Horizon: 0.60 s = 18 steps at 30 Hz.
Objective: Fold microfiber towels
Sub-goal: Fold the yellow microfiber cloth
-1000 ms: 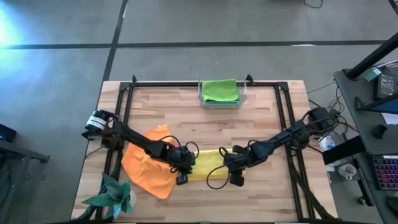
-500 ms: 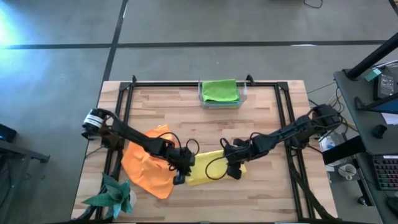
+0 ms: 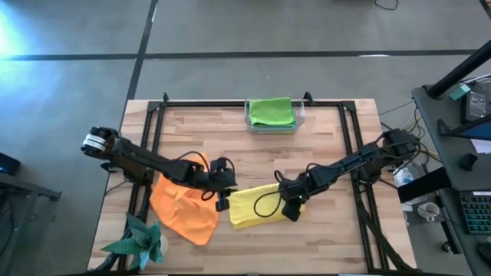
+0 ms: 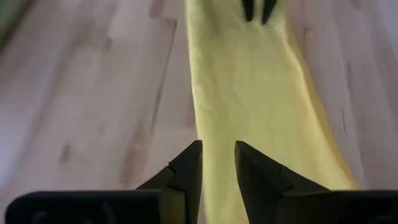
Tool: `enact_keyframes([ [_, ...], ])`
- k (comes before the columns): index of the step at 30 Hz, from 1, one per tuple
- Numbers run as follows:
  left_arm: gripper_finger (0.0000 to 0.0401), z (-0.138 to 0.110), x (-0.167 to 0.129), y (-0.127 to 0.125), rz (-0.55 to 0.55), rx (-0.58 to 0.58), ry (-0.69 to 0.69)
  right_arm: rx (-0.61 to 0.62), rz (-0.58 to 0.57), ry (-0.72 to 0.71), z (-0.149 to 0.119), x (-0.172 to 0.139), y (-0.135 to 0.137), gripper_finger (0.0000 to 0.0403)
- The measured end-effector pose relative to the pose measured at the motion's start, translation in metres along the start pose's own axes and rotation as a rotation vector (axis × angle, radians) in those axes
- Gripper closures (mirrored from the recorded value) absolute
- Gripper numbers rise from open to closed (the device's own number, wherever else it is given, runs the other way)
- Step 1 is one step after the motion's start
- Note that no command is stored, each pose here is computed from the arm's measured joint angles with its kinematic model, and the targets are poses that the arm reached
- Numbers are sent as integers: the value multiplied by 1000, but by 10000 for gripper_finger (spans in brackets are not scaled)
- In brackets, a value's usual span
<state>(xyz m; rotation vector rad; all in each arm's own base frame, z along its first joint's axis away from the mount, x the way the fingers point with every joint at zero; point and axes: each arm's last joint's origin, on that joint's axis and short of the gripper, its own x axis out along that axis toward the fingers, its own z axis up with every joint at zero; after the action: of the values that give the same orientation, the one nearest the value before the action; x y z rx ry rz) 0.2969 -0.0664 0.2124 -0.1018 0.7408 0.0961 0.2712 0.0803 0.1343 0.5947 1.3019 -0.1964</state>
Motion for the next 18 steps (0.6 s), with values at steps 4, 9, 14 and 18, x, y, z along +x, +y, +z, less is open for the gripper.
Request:
enact_keyframes([
  [4, 322, 8, -10, 10, 31, 42, -46, 44, -119, -36, 7, -3, -16, 309],
  [9, 322, 16, -18, 26, 68, 85, -81, 97, -238, -98, 22, -7, -38, 310],
  [14, 322, 21, -21, 44, 116, 130, -93, 144, -345, -160, 36, -11, -61, 310],
  [18, 322, 21, -26, 55, 147, 154, -66, 185, -361, -160, 43, -16, -73, 310],
])
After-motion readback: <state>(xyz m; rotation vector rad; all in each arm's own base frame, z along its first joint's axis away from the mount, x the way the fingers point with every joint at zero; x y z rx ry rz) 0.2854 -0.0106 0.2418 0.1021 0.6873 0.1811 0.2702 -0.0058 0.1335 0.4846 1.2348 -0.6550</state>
